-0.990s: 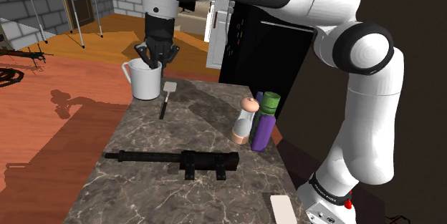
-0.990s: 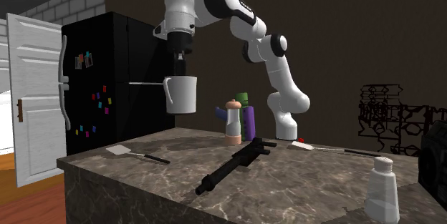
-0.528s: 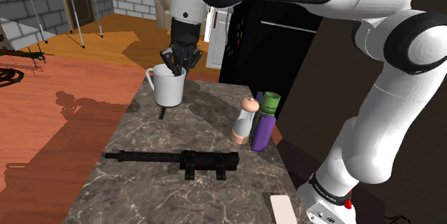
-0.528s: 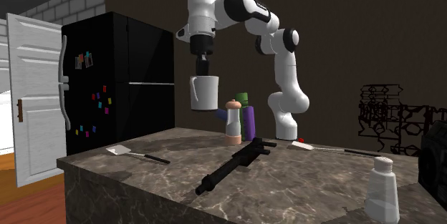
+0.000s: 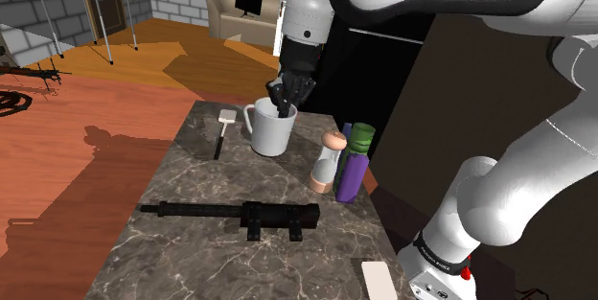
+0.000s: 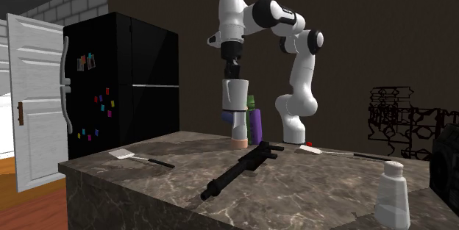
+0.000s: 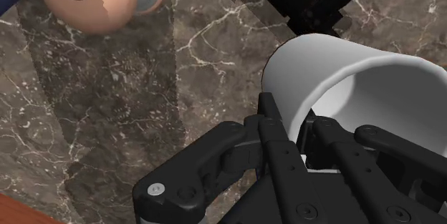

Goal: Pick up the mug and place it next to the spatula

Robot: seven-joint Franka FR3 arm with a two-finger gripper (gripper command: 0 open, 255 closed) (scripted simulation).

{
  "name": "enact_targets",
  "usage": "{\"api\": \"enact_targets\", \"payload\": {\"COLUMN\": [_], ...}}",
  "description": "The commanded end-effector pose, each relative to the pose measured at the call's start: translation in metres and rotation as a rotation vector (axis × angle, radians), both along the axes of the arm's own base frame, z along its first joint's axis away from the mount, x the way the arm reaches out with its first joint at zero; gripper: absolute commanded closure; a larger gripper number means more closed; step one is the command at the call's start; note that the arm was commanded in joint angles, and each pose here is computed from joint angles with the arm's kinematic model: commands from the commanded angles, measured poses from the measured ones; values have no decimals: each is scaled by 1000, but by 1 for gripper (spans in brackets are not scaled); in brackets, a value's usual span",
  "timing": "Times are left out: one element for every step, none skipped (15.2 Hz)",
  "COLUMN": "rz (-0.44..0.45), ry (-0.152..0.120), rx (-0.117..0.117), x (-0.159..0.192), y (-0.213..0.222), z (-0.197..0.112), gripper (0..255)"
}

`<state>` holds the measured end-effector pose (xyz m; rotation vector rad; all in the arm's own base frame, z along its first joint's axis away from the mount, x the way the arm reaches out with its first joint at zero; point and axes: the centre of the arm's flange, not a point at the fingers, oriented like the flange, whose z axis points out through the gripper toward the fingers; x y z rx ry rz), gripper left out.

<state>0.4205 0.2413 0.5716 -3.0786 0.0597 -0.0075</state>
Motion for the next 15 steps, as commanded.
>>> {"api": "enact_targets", "payload": {"rz": [-1,-1,-1,-1,-1,-1,-1,-1,-1,-1,-1,-1,-1,-1,-1], "ry": [-1,-1,-1,-1,-1,-1,-1,-1,-1,-1,-1,-1,-1,-1,-1], "rx": [1,1,1,1,1,1,1,1,1,1,1,1,1,1,1], "x": [-26,-38,-50,-62,-74,-86,-98,-110,-122,-134,-146,-158,-170,-182,-194], "y": [-9,-14,-20,-25,-31,-36,-42,-47,-53,-58,-64,-69,-75,-81,-86], "z": [0,1,1,1,1,1,1,1,1,1,1,1,1,1,1], "gripper": [255,255,255,255,255,255,255,255,255,255,255,255,255,255,255]}}
